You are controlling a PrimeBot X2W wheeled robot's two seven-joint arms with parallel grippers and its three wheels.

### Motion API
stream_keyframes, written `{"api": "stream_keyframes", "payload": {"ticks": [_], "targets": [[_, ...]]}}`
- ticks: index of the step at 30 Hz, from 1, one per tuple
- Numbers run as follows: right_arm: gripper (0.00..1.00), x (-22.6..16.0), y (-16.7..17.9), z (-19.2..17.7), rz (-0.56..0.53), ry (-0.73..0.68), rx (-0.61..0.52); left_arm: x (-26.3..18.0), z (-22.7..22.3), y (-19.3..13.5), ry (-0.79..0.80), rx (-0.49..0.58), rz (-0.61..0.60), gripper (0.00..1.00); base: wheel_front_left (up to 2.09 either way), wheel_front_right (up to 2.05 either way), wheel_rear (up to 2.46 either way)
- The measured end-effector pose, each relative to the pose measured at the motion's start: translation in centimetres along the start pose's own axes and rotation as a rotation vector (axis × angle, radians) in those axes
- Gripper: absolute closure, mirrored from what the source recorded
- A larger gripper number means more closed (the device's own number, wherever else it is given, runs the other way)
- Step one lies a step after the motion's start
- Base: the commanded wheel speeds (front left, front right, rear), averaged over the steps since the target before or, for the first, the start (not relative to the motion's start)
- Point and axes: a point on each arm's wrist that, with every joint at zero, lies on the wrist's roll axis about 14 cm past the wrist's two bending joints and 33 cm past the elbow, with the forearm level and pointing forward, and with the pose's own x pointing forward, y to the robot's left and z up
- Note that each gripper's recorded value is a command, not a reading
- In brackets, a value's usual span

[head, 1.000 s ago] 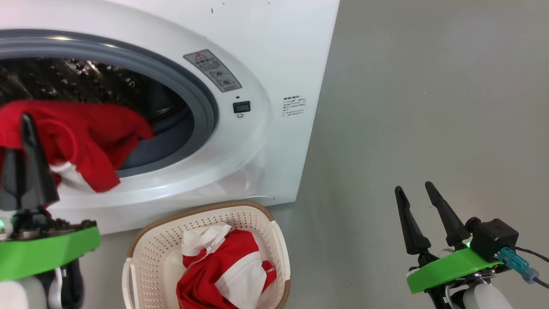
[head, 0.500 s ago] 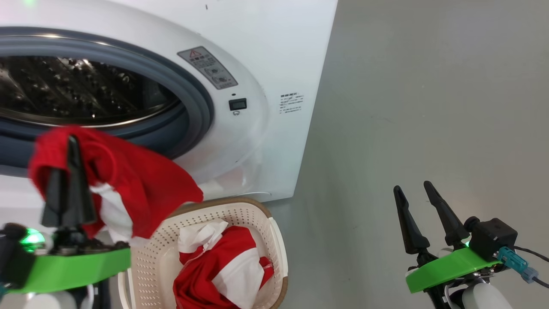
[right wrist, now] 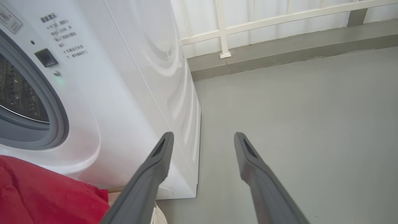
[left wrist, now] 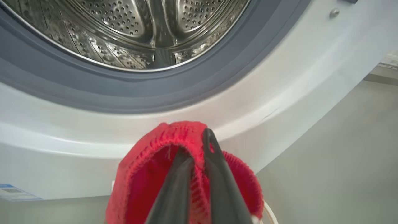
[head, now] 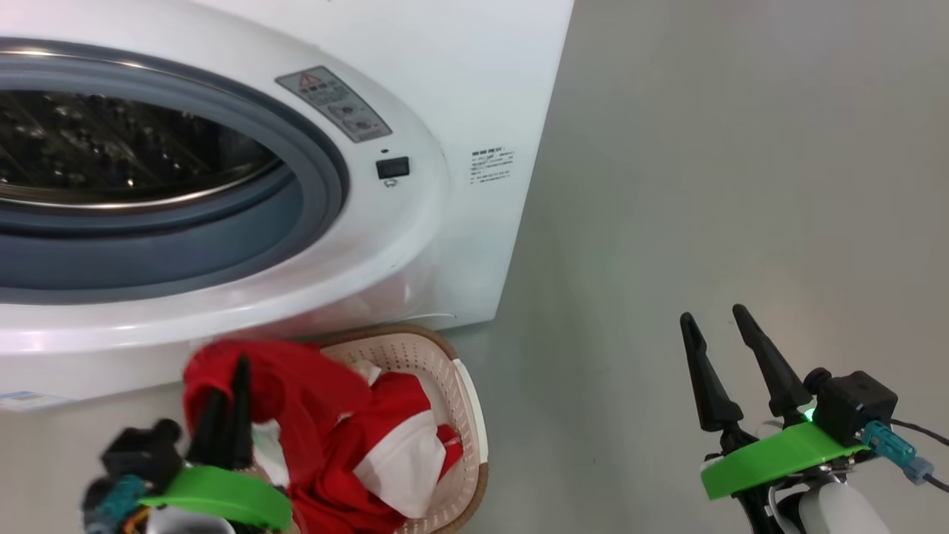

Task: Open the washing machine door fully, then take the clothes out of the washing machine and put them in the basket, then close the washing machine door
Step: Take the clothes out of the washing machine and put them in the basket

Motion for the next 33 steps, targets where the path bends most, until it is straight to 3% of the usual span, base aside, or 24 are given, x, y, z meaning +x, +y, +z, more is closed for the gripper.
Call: {"api": "stream_keyframes", "payload": {"ticks": [8, 22, 23, 32, 33], "targets": [[0.0, 1.1, -0.7, -0.4, -0.017, 0.01, 0.003, -0.6, -8.4, -0.3, 0.271, 0.0, -0.013, 1.0, 0.0, 0.0, 0.0], [0.0, 3.7, -2.3, -2.5, -0.053, 0.051, 0.013, 2.0, -15.3, -1.6, 0.486, 0.002, -0.073, 1.0, 0.0, 0.0, 0.0], [0.0, 3.8, -2.5, -2.8, -0.058, 0.058, 0.016, 2.0, -15.8, -1.7, 0.501, -0.005, -0.074, 0.98, 0.0, 0.0, 0.0], [0.0, 4.5, -3.1, -4.3, -0.071, 0.091, 0.014, 2.4, -17.9, -0.8, 0.559, -0.024, -0.056, 0.54, 0.0, 0.0, 0.0], [0.0, 4.5, -3.1, -4.3, -0.07, 0.09, 0.014, 2.4, -17.8, -0.8, 0.558, -0.026, -0.056, 0.54, 0.0, 0.0, 0.0]]}}
